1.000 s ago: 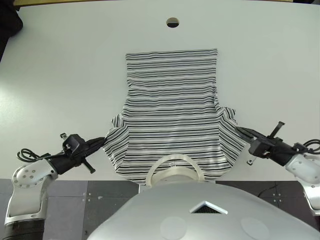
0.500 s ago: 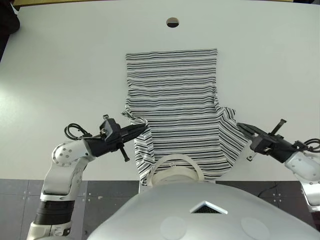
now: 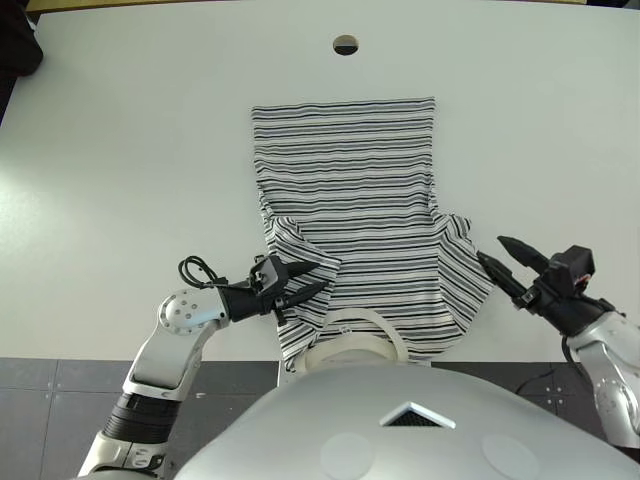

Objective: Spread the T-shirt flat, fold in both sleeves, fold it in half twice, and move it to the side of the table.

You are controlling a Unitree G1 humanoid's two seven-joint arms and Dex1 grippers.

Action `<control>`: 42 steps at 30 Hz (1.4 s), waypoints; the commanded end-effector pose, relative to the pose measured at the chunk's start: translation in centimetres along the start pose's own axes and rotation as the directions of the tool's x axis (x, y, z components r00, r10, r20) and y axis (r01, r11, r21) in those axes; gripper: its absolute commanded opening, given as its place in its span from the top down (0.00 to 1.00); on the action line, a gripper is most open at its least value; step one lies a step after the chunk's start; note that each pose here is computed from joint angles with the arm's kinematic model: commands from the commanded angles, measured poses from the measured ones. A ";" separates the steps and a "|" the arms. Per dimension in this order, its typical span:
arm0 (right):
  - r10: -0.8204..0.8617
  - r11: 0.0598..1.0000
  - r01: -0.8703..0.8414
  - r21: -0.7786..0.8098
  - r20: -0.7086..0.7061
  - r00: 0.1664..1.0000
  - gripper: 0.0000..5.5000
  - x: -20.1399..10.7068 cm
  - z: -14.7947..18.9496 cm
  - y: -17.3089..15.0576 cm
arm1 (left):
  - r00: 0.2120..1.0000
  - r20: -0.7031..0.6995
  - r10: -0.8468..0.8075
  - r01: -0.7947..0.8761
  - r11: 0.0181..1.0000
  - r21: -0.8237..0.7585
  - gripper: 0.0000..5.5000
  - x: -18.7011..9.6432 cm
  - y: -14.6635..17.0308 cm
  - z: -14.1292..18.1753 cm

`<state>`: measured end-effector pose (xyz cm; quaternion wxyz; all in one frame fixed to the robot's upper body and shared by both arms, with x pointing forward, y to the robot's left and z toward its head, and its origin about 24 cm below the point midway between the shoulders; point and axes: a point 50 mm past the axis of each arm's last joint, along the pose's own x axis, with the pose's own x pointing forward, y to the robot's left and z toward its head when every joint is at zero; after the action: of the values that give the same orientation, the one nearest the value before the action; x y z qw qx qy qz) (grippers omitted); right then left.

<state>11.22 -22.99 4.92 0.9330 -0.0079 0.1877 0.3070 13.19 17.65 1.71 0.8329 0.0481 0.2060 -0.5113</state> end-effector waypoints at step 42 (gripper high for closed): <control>0.393 0.894 -0.414 -0.170 -0.146 0.908 0.98 5.3 2.8 3.3 | 0.970 0.105 0.218 -0.225 0.973 0.052 0.98 -3.1 -0.4 0.3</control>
<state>13.79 -17.56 6.34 0.8434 -0.0659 0.1970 0.4955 11.40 19.80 2.88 0.8887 0.0607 0.1511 -0.4286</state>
